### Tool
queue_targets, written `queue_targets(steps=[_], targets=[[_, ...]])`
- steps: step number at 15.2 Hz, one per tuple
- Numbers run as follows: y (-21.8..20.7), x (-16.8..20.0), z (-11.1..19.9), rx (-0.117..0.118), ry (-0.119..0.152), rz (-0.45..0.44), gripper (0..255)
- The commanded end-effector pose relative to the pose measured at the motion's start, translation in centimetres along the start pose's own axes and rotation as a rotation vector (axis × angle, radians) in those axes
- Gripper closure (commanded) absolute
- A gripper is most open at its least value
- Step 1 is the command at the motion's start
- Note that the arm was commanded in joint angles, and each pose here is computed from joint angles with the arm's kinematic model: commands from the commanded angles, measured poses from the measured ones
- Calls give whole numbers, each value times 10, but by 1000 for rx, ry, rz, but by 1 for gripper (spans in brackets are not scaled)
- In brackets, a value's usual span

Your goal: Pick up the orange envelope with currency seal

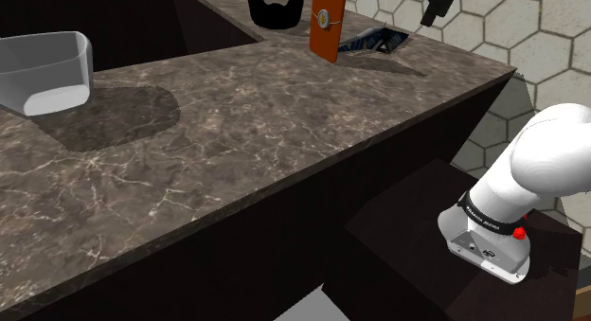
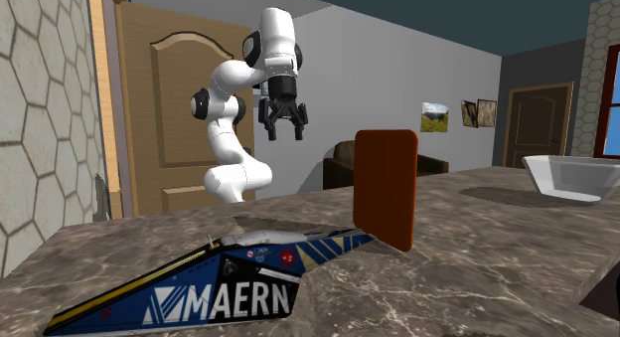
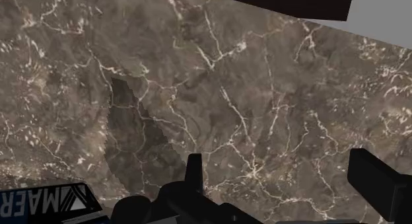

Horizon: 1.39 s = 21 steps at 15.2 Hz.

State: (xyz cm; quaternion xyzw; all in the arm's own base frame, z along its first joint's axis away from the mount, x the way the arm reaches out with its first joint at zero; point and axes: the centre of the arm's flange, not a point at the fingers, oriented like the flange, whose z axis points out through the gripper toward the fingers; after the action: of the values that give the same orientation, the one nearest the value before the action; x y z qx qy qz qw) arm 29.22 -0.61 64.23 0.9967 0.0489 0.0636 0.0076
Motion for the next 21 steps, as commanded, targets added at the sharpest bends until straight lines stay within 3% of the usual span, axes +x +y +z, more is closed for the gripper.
queue_targets(steps=[1,21], targets=[[0,0,0,0,0,0,0],[34,277,4,46,-103,274,0]])
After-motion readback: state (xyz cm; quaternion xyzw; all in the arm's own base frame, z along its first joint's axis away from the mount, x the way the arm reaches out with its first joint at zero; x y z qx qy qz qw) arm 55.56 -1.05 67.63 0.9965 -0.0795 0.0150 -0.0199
